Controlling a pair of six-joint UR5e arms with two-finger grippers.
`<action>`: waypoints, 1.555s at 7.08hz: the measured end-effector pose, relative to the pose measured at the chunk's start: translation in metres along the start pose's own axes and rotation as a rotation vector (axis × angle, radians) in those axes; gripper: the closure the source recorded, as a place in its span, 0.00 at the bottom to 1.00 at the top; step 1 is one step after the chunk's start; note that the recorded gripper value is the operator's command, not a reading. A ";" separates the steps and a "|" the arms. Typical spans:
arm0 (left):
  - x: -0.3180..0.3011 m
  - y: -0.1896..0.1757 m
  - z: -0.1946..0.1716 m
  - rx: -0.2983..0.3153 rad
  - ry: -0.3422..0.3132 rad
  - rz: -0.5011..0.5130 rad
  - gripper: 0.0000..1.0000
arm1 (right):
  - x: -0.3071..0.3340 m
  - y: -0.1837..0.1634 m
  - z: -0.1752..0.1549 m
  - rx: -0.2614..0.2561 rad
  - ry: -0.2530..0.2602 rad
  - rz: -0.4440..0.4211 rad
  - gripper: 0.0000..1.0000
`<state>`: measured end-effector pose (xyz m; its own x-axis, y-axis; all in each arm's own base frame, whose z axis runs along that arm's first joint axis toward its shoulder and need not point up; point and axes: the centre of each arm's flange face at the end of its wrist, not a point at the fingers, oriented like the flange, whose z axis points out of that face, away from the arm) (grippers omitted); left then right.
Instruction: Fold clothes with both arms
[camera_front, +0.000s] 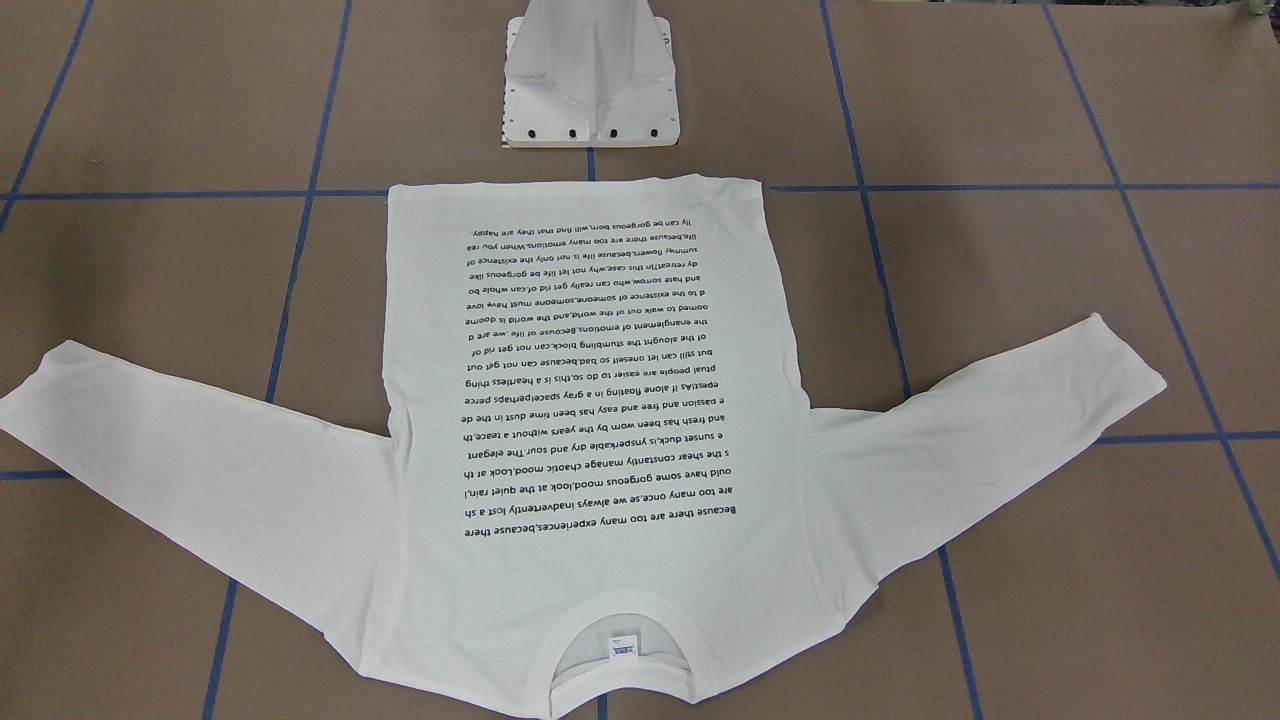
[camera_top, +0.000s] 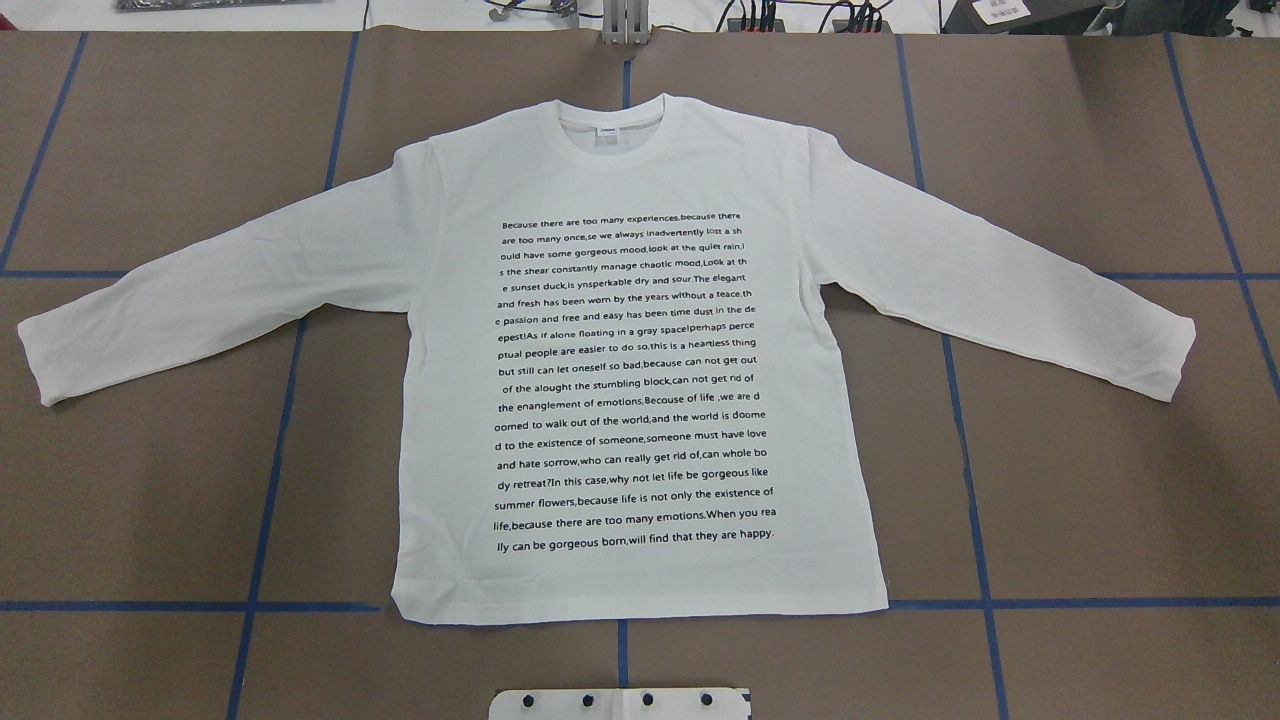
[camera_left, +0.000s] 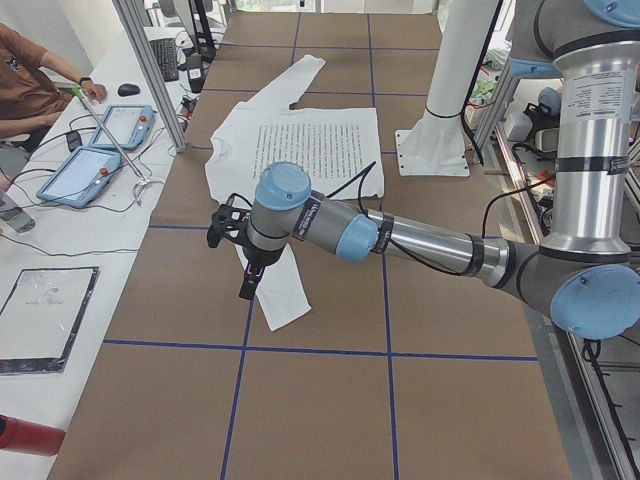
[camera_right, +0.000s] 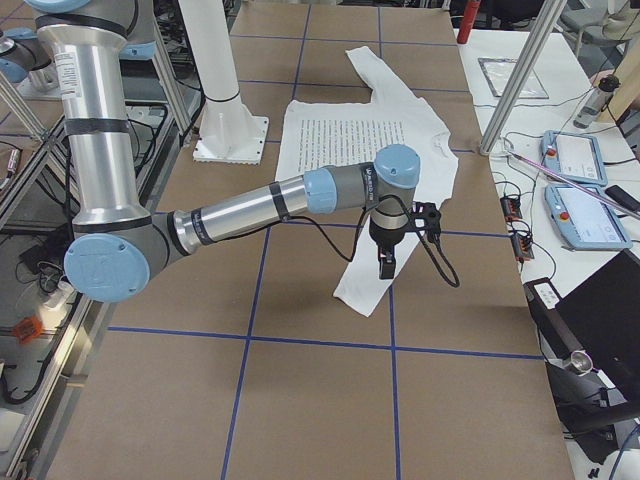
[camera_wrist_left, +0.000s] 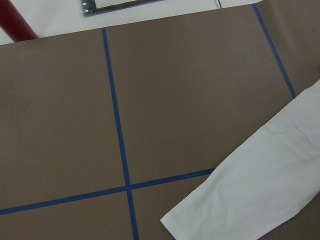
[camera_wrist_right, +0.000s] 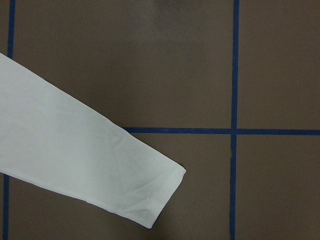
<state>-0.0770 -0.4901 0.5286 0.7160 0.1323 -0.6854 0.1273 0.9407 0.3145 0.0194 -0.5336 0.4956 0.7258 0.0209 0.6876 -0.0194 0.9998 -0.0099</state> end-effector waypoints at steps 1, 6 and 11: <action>-0.002 0.005 0.001 -0.006 -0.002 0.001 0.00 | -0.001 -0.002 -0.002 -0.020 0.002 0.022 0.00; 0.012 0.030 -0.002 0.000 0.113 0.040 0.00 | -0.019 0.000 0.019 -0.069 -0.012 0.010 0.00; 0.017 0.031 0.004 0.009 0.131 0.053 0.00 | -0.032 -0.010 0.136 -0.098 -0.066 -0.116 0.00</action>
<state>-0.0584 -0.4597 0.5293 0.6261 0.2220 -0.7475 0.0980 0.9286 0.3578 -0.0972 -0.5451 0.5727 0.6726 -0.0923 0.7342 0.1315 0.9913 0.0041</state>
